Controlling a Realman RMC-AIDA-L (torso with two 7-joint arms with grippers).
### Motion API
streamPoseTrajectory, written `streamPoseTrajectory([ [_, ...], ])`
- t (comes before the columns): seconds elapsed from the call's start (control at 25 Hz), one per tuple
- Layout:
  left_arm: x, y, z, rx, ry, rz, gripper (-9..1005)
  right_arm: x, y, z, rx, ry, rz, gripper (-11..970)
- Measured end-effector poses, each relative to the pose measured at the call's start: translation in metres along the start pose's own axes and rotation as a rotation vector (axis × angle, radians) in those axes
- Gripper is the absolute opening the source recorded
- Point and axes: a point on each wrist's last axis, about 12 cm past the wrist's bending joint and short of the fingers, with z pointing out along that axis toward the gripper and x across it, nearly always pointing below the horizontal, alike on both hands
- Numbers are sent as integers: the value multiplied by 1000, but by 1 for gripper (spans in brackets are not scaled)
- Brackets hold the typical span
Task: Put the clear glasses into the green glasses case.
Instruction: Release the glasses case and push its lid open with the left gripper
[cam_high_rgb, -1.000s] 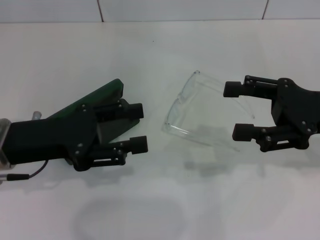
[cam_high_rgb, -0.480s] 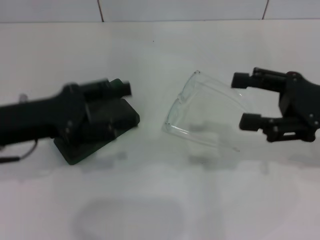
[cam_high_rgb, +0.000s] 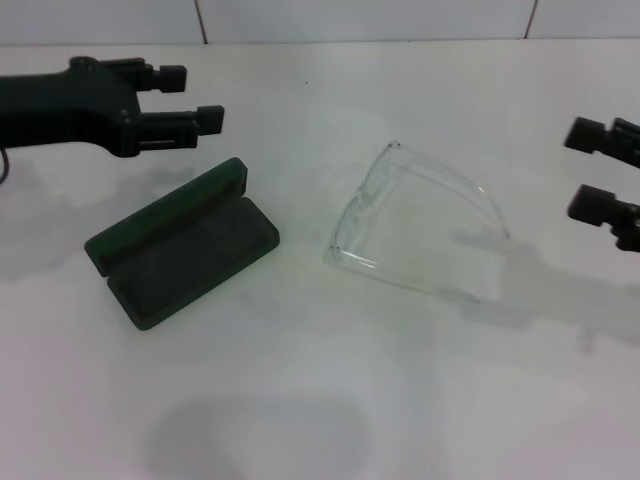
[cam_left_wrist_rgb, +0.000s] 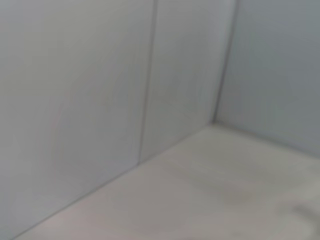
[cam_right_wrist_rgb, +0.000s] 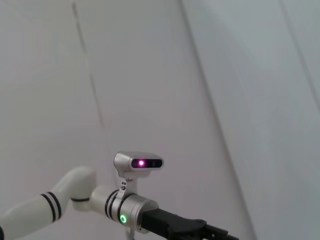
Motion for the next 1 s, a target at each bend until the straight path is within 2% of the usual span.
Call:
streamPoseTrajectory([
  [0.12,-11,6,11,-45,135,-9,740,4,4,-9,32,-14,4,850],
  [0.28,-13,8,28,-80,322,-26,739,6,6,-12,47,-16,1,848],
  [0.6,-15,9,42,-121,414,10,736,8,6,-14,59,-14,-15,844],
  [1.0,-3,13,61,-142,535,15,737,10,2,-13,79,-17,-31,839],
])
